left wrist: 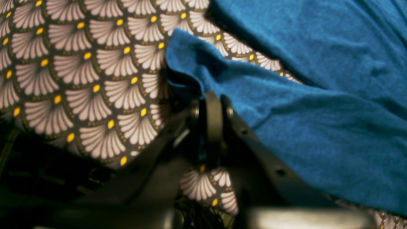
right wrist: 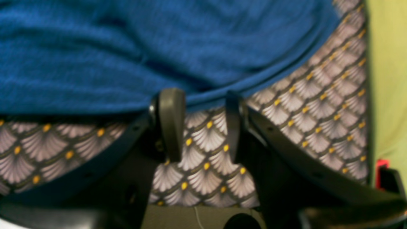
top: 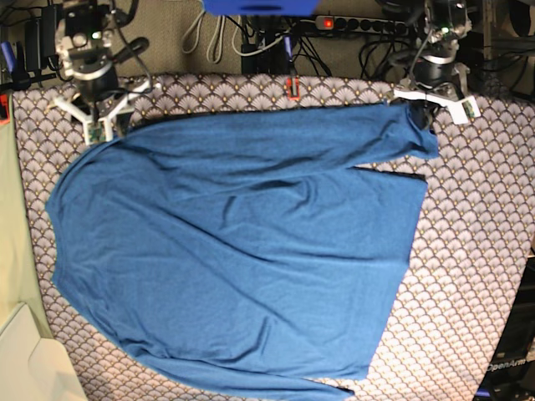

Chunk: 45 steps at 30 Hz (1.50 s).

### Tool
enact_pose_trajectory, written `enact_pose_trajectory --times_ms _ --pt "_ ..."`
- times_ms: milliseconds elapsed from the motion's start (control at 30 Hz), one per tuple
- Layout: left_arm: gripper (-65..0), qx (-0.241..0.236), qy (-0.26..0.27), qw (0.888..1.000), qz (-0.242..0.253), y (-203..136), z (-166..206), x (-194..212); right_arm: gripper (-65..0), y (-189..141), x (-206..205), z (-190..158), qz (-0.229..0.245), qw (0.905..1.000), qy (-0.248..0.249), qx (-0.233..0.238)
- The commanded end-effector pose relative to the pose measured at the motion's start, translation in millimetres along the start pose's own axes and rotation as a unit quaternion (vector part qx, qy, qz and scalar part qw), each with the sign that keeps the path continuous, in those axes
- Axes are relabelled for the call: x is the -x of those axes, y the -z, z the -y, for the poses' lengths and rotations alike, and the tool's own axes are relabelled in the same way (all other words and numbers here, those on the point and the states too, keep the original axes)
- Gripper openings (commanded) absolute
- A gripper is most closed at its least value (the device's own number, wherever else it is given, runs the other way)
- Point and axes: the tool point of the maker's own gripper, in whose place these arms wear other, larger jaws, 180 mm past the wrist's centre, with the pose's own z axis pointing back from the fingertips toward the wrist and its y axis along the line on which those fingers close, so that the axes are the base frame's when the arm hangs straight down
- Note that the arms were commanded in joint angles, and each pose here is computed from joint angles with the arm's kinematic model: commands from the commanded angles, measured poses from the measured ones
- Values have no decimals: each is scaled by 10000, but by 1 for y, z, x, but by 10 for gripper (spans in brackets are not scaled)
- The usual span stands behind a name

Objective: Fold the T-shirt properly

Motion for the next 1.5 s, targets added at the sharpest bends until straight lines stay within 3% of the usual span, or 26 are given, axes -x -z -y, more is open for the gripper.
enact_pose_trajectory --times_ms 0,333,433,633,900,1467 --pt "-646 65 69 9998 201 -2 3 -12 -410 -2 -6 4 140 9999 -62 33" --pt "-646 91 76 9996 248 -3 5 -16 -273 -2 -5 13 123 9998 -25 160" --pt "-646 91 76 9996 248 -3 5 -16 -272 4 -14 17 216 9995 5 222" --pt "-646 94 75 9996 255 -3 5 -17 -273 21 10 30 -86 9994 -211 267" --pt "-646 87 81 9996 256 -3 5 -17 -273 20 14 48 452 9962 -699 240" --pt "-646 220 265 9982 497 -6 11 -39 -270 29 11 20 523 9983 31 257"
